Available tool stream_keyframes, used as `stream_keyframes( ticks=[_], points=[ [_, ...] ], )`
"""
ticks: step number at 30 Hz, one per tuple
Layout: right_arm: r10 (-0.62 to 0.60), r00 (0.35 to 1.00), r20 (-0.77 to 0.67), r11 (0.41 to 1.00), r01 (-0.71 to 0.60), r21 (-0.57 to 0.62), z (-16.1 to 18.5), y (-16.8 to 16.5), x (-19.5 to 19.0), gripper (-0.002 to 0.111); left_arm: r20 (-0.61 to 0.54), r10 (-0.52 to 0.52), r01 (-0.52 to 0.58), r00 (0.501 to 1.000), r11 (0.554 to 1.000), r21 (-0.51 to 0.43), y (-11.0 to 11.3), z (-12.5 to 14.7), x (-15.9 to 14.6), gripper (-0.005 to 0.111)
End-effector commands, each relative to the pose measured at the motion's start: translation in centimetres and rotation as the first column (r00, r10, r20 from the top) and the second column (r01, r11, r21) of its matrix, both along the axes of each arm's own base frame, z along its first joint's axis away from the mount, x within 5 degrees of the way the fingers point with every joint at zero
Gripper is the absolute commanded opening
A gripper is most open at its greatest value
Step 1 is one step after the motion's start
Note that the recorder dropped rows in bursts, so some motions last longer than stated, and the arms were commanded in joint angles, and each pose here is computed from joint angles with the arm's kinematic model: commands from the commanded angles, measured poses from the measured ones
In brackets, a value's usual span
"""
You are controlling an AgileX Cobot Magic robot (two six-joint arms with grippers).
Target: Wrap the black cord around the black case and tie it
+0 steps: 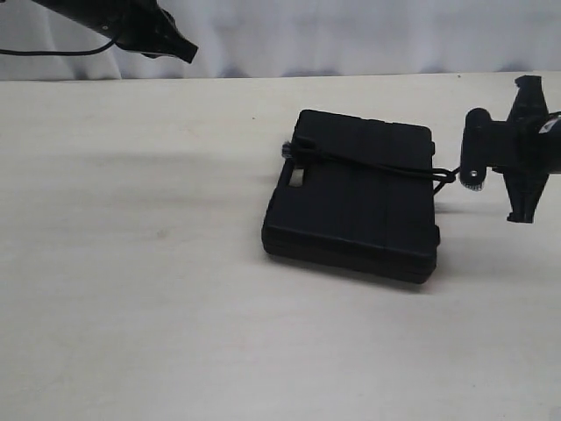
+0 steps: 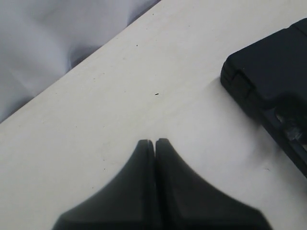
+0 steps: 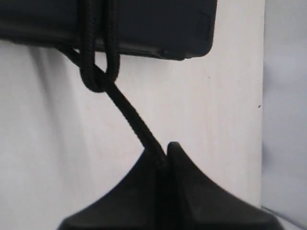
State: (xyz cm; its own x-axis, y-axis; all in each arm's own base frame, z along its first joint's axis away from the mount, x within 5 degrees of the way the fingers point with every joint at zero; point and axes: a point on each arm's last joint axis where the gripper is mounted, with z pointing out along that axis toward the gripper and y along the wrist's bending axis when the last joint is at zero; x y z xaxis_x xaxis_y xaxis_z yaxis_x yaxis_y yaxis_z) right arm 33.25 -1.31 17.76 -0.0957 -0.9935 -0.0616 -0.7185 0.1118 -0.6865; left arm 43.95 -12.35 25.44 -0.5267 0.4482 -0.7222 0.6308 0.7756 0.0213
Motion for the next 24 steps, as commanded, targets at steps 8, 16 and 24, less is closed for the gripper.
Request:
stream_keyframes(
  ticks=[8,16,24],
  points=[
    [-0.194,0.96,-0.2,0.957,0.23,0.177,-0.5,0.1,-1.5,0.014,-0.051,-0.012,0.012,0.999,1.0,-0.005,-0.2,-1.3,0.1,0.0],
    [-0.388,0.914,-0.12,0.841,0.404,0.36,1.0,-0.1,0.2,0.046,-0.046,-0.009,0.009,0.999,1.0,-0.005,-0.1,-1.3,0.1,0.0],
    [-0.313,0.911,-0.269,0.912,0.368,0.183,0.0,-0.4,-1.3,0.046,-0.048,-0.011,0.011,0.999,1.0,-0.003,-0.1,-1.3,0.1,0.0]
  ],
)
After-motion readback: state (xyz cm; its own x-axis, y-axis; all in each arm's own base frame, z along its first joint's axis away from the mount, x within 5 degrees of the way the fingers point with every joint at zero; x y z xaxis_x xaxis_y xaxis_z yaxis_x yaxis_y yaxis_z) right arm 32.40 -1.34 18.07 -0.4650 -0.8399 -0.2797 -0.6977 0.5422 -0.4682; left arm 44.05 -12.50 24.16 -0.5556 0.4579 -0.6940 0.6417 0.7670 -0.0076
